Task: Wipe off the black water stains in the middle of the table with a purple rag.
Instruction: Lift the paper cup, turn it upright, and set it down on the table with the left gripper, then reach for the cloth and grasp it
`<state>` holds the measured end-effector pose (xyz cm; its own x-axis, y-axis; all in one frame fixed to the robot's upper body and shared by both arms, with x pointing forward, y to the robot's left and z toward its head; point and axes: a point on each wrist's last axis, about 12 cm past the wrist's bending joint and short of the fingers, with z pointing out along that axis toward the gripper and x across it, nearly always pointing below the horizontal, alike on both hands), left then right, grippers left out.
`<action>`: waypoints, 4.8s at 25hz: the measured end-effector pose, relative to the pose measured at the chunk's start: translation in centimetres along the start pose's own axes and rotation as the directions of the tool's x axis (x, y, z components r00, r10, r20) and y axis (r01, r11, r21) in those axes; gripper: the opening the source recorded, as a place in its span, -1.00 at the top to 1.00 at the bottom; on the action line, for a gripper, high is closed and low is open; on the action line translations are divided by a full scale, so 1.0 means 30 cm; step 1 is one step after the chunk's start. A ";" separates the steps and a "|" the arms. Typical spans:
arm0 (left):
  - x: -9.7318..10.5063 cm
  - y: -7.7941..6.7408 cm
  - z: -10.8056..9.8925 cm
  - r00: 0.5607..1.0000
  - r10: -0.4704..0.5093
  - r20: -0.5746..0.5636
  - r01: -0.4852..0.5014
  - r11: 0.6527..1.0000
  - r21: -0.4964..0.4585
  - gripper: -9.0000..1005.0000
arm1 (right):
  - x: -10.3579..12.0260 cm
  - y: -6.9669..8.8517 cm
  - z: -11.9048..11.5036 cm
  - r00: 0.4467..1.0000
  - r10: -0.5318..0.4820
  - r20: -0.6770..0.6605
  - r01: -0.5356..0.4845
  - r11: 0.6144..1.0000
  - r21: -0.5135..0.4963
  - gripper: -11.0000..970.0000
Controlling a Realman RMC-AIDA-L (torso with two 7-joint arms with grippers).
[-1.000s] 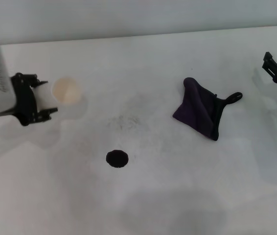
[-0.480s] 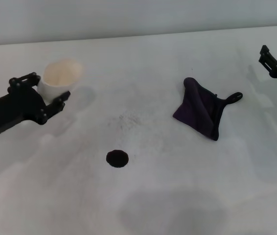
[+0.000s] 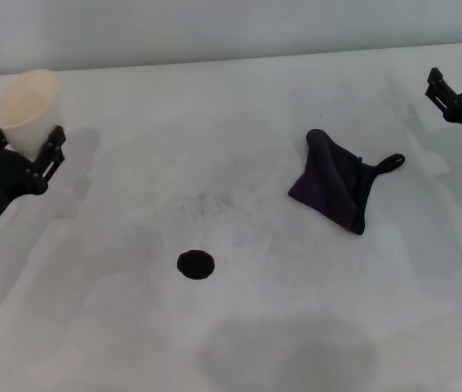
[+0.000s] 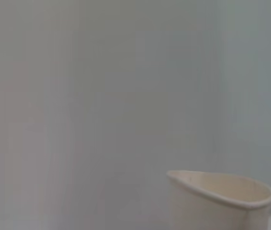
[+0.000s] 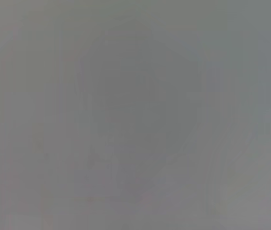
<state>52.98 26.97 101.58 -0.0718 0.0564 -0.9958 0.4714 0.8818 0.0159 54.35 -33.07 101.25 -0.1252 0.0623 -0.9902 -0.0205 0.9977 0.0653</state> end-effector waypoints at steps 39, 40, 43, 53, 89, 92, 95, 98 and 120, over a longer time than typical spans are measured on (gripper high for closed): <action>0.129 -0.036 -0.049 0.956 -0.172 -0.236 0.164 0.985 -0.054 -0.42 | -0.019 0.042 0.035 1.000 0.006 0.009 -0.005 0.999 -0.038 -0.77; 0.130 -0.036 -0.051 0.954 -0.183 -0.237 0.175 0.983 -0.057 -0.47 | -0.020 0.041 0.035 1.000 0.005 0.010 -0.004 0.999 -0.038 -0.77; 0.133 -0.032 -0.060 0.951 -0.199 -0.238 0.189 0.980 -0.061 -0.60 | -0.022 0.041 0.035 1.000 0.004 0.016 -0.003 0.999 -0.040 -0.77; 0.142 -0.054 -0.129 0.965 -0.175 -0.194 0.176 0.984 -0.013 -0.77 | -0.029 0.045 0.035 0.999 0.004 0.032 -0.002 0.999 -0.048 -0.77; 0.083 0.069 -0.405 0.948 -0.223 0.227 0.290 0.899 -0.329 -0.76 | -0.160 0.146 0.243 0.941 -0.160 -0.298 0.021 0.907 -0.421 -0.77; 0.079 0.082 -0.384 0.953 -0.206 0.222 0.276 0.895 -0.350 -0.76 | -0.193 0.163 0.266 0.926 -0.216 -0.310 0.063 0.897 -0.438 -0.77; 0.079 0.091 -0.364 0.957 -0.204 0.207 0.268 0.896 -0.356 -0.76 | -0.245 0.190 0.290 0.910 -0.288 -0.297 0.132 0.883 -0.450 -0.77; 0.082 0.097 -0.345 0.960 -0.211 0.185 0.266 0.894 -0.361 -0.76 | -0.302 0.206 0.301 0.897 -0.347 -0.273 0.200 0.871 -0.450 -0.77; 0.082 0.154 -0.311 0.957 -0.232 0.176 0.288 0.845 -0.451 -0.76 | -0.591 0.358 0.180 0.673 -0.548 -0.497 0.319 0.821 -0.474 -0.76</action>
<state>46.77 35.54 100.06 -0.0236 -0.2328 -0.9722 -0.0189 0.9724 -0.2324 61.70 -23.30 118.86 -0.5659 -0.5190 -0.6406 -0.5268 0.8253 -0.2033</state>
